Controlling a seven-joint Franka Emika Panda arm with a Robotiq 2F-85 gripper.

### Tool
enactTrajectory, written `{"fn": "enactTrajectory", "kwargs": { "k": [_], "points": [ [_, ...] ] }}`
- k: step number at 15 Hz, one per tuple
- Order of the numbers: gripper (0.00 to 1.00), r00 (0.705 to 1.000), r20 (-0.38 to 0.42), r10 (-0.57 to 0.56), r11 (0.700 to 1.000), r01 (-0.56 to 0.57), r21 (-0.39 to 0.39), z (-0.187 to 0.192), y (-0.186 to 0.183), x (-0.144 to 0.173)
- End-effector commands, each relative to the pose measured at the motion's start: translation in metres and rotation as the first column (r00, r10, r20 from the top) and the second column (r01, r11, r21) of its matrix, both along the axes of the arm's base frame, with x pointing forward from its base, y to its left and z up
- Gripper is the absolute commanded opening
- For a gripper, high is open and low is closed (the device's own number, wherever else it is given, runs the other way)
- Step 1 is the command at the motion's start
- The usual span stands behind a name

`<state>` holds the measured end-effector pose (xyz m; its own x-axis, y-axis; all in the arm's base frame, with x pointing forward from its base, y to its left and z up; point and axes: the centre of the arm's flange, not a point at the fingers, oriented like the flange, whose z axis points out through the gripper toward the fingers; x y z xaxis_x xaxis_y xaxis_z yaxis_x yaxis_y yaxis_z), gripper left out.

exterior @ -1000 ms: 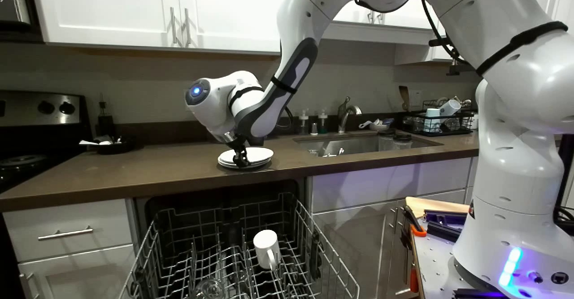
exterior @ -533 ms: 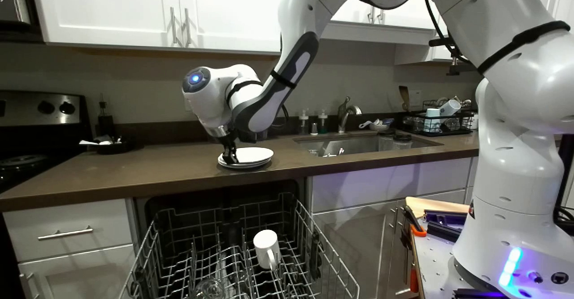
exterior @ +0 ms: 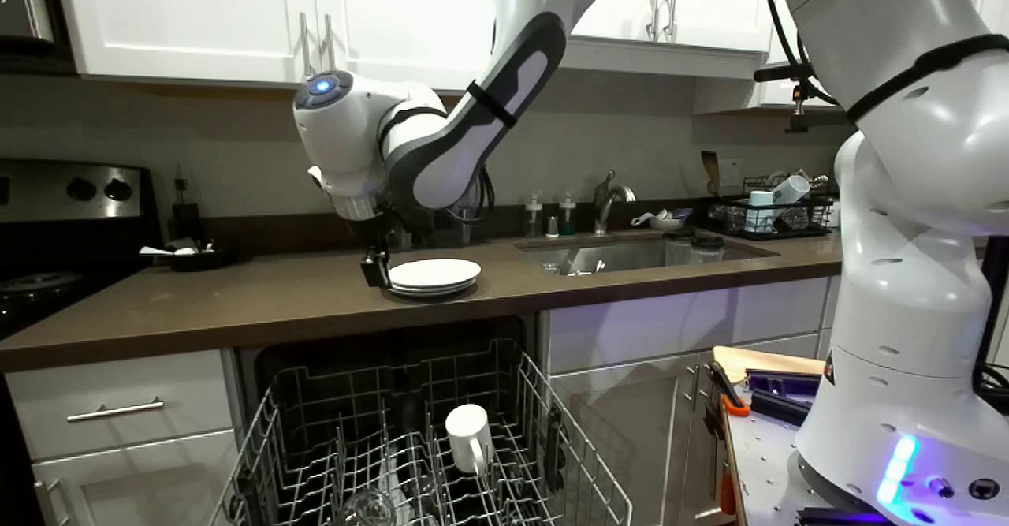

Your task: Remove the white plate from the dishwasher and place it on top of the white plates on the counter

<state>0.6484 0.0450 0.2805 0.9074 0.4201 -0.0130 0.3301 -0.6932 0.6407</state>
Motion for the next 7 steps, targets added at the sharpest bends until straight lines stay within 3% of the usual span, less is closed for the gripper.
{"fn": "enactTrajectory", "kwargs": {
  "k": [1, 2, 3, 7],
  "points": [
    [0.97, 0.998, -0.036, 0.044, 0.997, -0.041, 0.067, 0.024, 0.018, -0.023],
    [0.98, 1.000, -0.014, 0.012, 0.999, -0.011, 0.033, 0.008, 0.013, -0.006],
    [0.94, 1.000, -0.012, 0.016, 0.999, -0.016, 0.034, 0.011, 0.016, -0.007],
    [0.98, 1.000, -0.018, 0.011, 1.000, -0.010, 0.027, 0.006, 0.013, -0.007]
  ]
}}
